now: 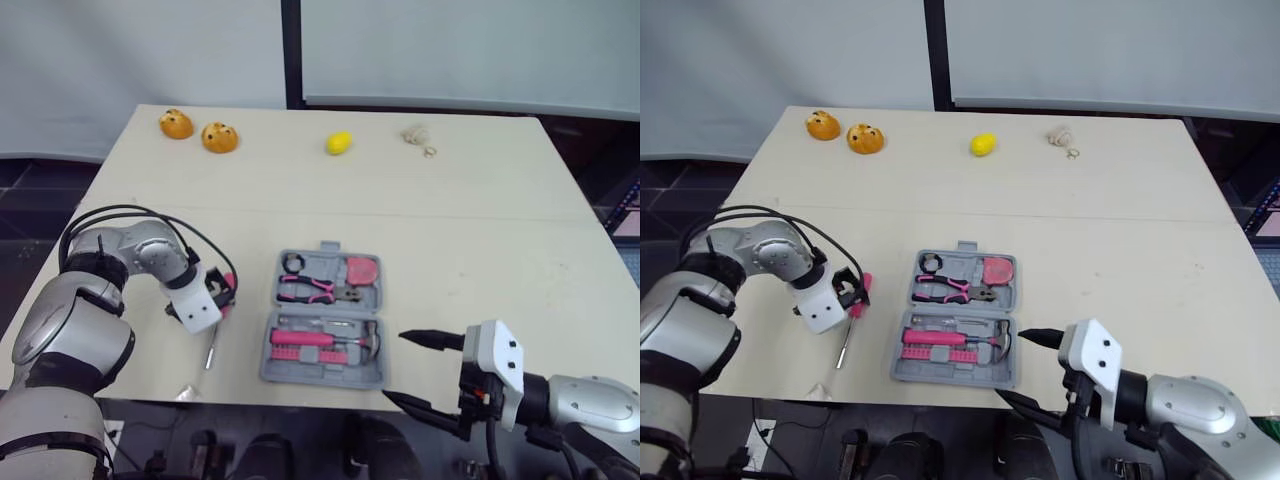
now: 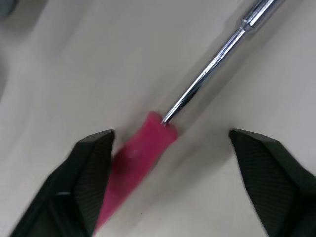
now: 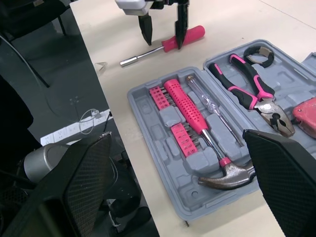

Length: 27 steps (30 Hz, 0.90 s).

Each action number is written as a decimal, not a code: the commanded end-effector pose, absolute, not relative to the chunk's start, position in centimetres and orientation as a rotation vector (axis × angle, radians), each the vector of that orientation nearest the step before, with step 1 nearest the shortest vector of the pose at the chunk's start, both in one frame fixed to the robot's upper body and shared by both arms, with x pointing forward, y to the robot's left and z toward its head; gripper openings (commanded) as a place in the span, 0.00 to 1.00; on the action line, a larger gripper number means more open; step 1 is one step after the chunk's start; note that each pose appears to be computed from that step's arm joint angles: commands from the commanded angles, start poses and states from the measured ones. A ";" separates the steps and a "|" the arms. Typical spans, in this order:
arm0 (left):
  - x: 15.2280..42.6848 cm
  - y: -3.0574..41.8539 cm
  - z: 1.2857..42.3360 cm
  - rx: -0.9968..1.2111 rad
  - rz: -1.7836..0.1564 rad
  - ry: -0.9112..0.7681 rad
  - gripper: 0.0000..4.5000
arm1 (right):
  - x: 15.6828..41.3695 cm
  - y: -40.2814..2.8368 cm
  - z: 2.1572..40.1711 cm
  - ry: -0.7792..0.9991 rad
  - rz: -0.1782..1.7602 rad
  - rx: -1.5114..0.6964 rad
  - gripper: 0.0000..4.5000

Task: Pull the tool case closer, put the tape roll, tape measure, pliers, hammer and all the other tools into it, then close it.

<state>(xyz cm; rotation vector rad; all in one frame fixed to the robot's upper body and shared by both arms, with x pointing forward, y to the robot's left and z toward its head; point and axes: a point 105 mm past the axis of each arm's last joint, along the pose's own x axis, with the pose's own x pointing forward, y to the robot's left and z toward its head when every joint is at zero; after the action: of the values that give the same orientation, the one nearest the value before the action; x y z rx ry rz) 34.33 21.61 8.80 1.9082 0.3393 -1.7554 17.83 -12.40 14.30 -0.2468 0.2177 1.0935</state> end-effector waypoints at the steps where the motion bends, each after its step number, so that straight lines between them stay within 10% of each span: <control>1: 34.8 22.1 9.2 1.962 -1.729 0.338 0.45 | 17.5 -12.0 15.2 0.176 1.101 -0.254 1.00; 5: 34.5 22.3 9.4 1.941 -1.736 0.326 0.08 | 17.5 -12.0 15.3 0.174 1.099 -0.250 1.00; 12: 33.7 24.1 11.7 1.823 -1.680 0.324 0.08 | 17.8 -12.1 15.2 0.180 1.120 -0.248 1.00; 27: 30.8 27.5 16.7 0.815 -1.316 0.620 0.08 | 19.0 -11.1 14.7 0.162 1.212 -0.224 1.00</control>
<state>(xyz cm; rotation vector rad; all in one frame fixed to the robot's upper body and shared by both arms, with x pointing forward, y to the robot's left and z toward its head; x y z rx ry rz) 32.19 27.43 15.26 0.9207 0.5575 -1.2847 19.19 -11.50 14.30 -0.2219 0.1948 1.1763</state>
